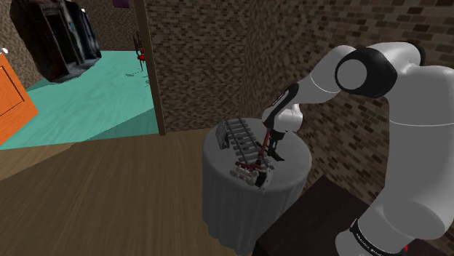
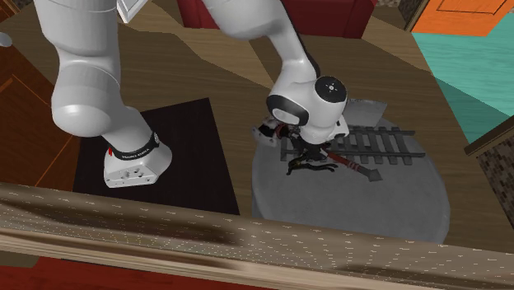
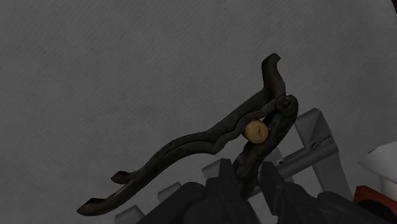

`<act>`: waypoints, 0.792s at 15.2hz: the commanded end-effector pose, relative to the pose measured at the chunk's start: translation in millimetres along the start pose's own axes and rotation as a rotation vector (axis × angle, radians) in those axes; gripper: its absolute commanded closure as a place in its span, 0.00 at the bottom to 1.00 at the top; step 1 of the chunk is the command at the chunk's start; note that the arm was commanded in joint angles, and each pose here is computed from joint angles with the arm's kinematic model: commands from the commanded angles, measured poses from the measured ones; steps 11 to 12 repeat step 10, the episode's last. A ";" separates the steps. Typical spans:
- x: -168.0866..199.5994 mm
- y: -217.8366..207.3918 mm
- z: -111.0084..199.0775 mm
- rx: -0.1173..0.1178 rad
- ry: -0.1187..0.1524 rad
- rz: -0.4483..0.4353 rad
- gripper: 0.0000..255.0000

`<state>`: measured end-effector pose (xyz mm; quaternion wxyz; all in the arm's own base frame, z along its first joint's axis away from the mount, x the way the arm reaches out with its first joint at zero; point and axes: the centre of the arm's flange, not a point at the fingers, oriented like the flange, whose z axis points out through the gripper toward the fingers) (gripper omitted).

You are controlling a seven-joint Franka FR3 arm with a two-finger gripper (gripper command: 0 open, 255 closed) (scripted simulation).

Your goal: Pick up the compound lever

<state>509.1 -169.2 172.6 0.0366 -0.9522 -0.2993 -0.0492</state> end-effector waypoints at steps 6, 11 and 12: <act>3.9 -0.9 -38.0 0.000 0.000 0.000 1.00; 5.2 -1.3 -49.3 0.000 0.000 0.000 1.00; 5.2 -1.3 -49.3 0.000 0.000 0.000 1.00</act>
